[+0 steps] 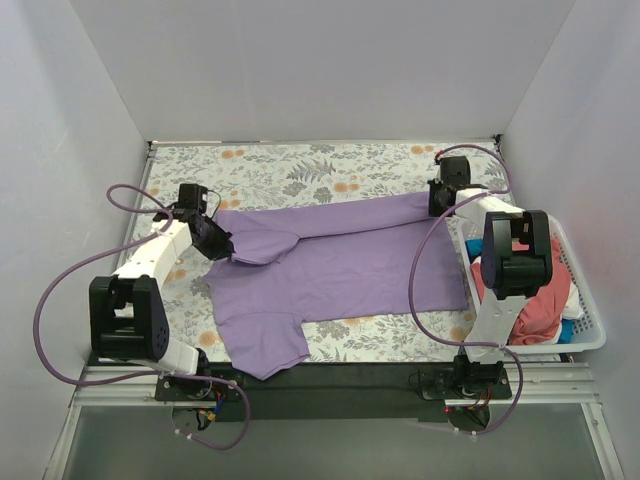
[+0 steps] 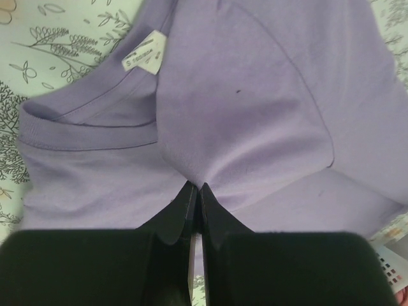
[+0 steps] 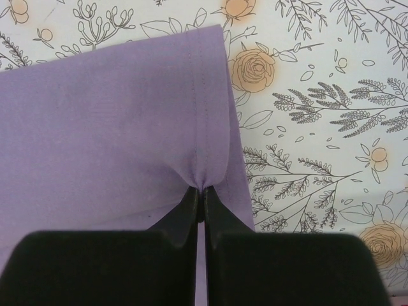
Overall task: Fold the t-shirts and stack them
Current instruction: Fold the tshirt
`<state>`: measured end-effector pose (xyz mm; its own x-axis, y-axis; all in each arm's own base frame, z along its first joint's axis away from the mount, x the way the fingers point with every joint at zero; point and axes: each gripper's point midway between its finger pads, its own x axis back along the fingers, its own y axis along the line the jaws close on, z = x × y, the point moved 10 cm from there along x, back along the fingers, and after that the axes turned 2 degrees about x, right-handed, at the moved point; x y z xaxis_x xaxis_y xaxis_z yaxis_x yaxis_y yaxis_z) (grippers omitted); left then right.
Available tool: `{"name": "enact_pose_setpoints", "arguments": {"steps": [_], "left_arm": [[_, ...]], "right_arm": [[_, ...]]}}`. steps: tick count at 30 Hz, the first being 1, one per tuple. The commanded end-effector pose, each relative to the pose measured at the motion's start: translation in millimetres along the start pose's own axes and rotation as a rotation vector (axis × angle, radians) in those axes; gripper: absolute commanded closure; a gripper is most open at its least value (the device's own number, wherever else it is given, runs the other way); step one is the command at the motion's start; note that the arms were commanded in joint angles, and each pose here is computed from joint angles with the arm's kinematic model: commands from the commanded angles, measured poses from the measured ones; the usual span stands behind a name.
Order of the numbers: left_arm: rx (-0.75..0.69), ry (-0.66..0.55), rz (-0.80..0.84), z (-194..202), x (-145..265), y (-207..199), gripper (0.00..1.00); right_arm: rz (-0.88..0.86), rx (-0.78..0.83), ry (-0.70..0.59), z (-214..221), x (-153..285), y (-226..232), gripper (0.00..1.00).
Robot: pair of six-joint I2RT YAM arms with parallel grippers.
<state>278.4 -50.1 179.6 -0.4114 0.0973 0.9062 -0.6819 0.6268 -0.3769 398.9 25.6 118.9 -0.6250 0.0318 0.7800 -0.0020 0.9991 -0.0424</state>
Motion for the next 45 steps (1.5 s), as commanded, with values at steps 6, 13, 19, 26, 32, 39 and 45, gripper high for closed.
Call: {"name": "enact_pose_setpoints", "arguments": {"steps": [6, 13, 19, 26, 32, 39, 45], "left_arm": [[-0.013, 0.052, 0.012, 17.6, -6.2, 20.7, 0.93], [-0.011, 0.032, 0.061, 21.4, 7.3, 22.0, 0.62], [-0.007, -0.147, 0.073, -0.9, 27.1, 10.3, 0.29], [0.045, -0.212, 0.143, -50.0, -4.9, 1.4, 0.29], [-0.006, -0.187, 0.157, -69.5, -43.7, -13.5, 0.38], [-0.048, -0.227, 0.179, -91.9, -61.2, -31.3, 0.44], [-0.054, -0.254, 0.191, -104.5, -67.3, -42.1, 0.49]], "right_arm": [[0.042, -0.029, -0.011, -4.2, 2.0, -6.2, 0.83], [-0.026, -0.022, -0.069, -21.4, 26.2, -1.8, 0.48], [-0.121, 0.011, -0.164, -45.2, 59.4, 15.9, 0.40], [-0.271, 0.002, -0.192, -64.7, 57.6, 32.1, 0.44], [-0.373, -0.033, -0.146, -66.3, 25.1, 45.2, 0.46], [-0.395, -0.041, -0.124, -64.7, -0.3, 49.1, 0.46], [-0.388, -0.036, -0.122, -65.9, -11.7, 47.6, 0.46]]}}
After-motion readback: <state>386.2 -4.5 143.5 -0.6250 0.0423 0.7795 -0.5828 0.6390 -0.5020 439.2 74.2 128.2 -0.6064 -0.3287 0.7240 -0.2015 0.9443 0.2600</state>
